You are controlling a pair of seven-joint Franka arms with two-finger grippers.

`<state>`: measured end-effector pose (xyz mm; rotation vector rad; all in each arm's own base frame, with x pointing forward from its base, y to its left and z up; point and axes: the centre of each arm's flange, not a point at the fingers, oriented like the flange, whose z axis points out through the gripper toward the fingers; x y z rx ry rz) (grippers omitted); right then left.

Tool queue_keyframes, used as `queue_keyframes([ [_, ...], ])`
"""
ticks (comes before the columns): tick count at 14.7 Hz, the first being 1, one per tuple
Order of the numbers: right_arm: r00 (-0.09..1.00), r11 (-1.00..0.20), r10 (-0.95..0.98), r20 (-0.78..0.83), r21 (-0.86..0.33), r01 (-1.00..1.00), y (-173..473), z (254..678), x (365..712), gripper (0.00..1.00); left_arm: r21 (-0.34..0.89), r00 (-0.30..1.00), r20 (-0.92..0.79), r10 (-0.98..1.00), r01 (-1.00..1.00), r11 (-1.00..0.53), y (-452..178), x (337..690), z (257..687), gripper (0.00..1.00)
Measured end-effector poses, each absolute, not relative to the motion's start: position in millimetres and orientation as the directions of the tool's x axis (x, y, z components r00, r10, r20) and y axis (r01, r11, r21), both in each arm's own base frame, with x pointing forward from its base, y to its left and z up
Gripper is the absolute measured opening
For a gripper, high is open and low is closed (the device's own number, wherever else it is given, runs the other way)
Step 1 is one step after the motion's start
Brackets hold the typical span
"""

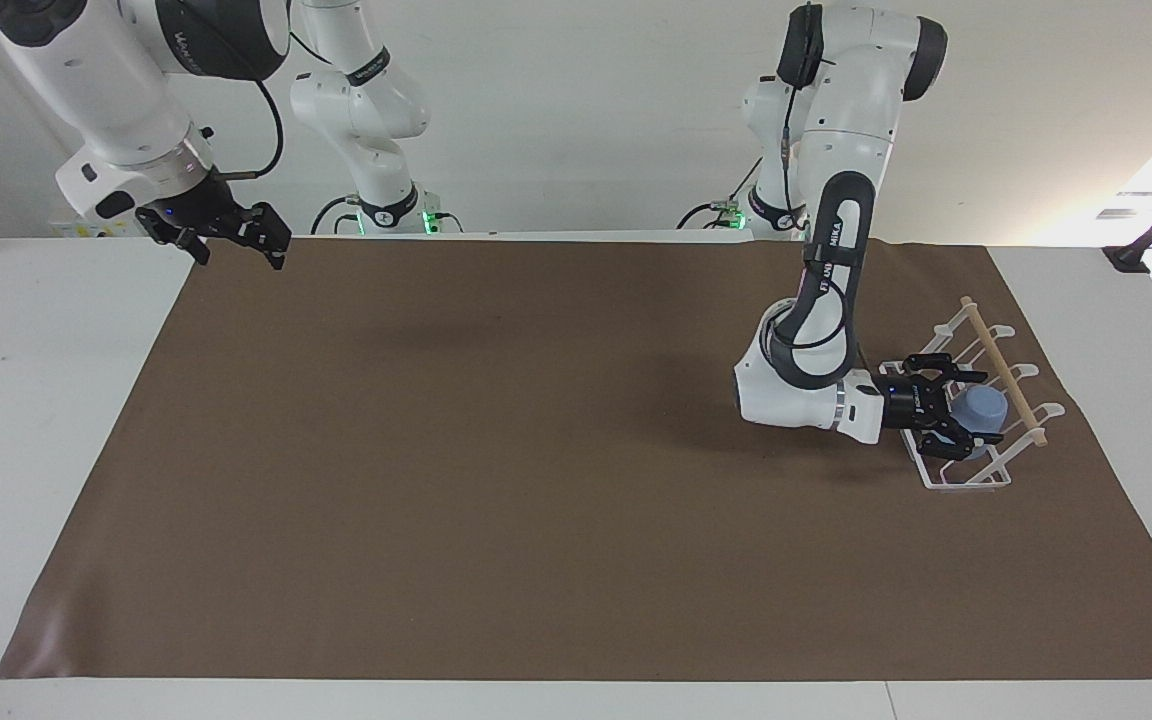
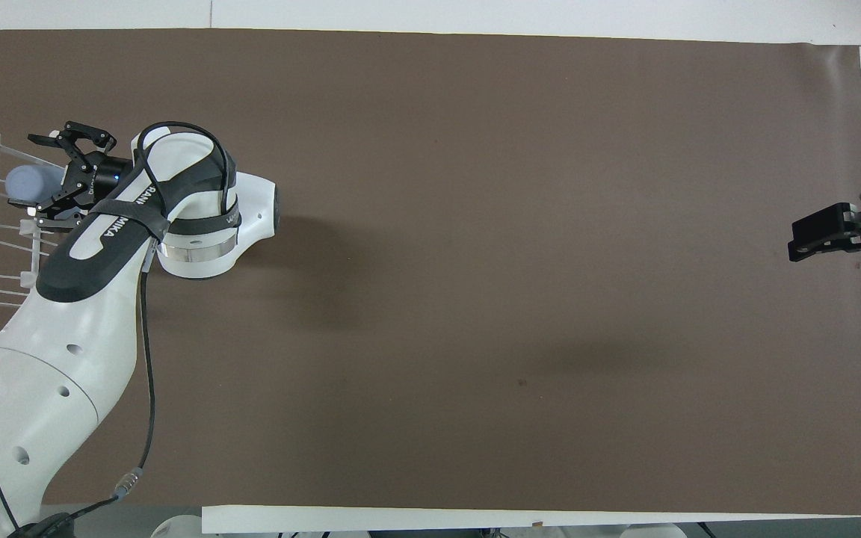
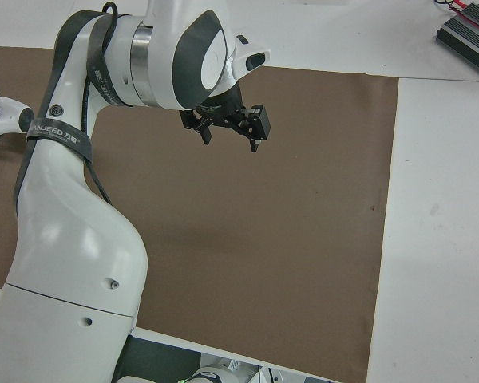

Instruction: Hang cup on cup holder

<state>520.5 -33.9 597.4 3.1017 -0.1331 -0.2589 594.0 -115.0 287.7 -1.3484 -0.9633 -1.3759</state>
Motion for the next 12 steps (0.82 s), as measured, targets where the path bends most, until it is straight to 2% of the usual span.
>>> queue_keyframes([
  [3,0.983,-0.996,-0.087,-0.165,0.033,-0.083,-34,597,520,1.00,-0.050,0.047,0.999,-0.023,0.977,-0.209,-130,602,324,1.00],
  [7,0.982,-0.996,-0.087,-0.165,0.033,-0.083,-34,597,520,1.00,-0.054,0.085,0.983,0.166,0.982,-0.182,-155,611,436,1.00],
  [10,0.982,-0.996,-0.087,-0.165,0.033,-0.083,-34,597,520,1.00,-0.122,0.190,0.922,0.338,0.970,-0.211,-133,603,509,1.00],
  [12,0.982,-0.996,-0.087,-0.165,0.033,-0.083,-34,597,520,1.00,-0.202,0.301,0.826,0.477,0.947,-0.249,-105,596,533,1.00],
])
